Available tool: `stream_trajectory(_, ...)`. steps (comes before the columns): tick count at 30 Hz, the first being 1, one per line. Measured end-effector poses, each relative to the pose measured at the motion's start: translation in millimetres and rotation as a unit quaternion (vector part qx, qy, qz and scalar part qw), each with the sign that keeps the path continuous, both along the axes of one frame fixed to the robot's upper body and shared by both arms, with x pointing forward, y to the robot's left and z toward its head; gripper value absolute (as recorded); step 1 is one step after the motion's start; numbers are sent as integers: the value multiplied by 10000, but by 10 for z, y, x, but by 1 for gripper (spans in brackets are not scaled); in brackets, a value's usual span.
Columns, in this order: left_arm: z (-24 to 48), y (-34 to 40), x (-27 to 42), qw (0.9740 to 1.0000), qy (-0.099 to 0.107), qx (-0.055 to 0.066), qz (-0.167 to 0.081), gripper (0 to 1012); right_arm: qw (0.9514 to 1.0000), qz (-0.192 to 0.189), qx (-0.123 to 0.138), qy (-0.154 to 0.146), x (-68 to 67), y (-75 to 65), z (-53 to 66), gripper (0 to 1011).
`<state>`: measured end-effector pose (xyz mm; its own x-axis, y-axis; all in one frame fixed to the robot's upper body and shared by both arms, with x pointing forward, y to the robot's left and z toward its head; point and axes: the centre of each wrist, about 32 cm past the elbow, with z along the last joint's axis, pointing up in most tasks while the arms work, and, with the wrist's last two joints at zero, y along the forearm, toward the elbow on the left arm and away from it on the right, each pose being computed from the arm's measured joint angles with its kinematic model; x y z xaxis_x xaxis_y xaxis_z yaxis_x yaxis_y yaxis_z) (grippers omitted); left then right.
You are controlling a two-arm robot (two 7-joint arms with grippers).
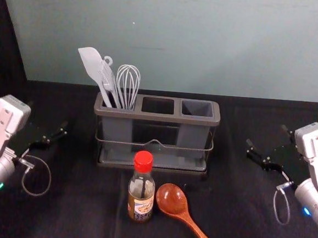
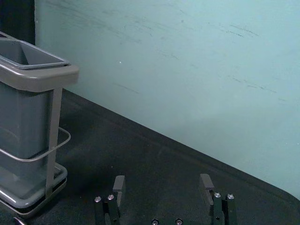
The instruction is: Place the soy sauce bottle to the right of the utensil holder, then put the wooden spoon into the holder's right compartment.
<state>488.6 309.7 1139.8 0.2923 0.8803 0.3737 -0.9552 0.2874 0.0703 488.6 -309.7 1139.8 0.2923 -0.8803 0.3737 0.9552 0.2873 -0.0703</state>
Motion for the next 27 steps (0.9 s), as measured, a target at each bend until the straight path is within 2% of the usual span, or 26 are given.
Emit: stream_trajectory(27, 0, 0, 0, 10000, 0, 0, 0, 1012, 10000, 0, 0, 0, 0, 0, 0, 1004)
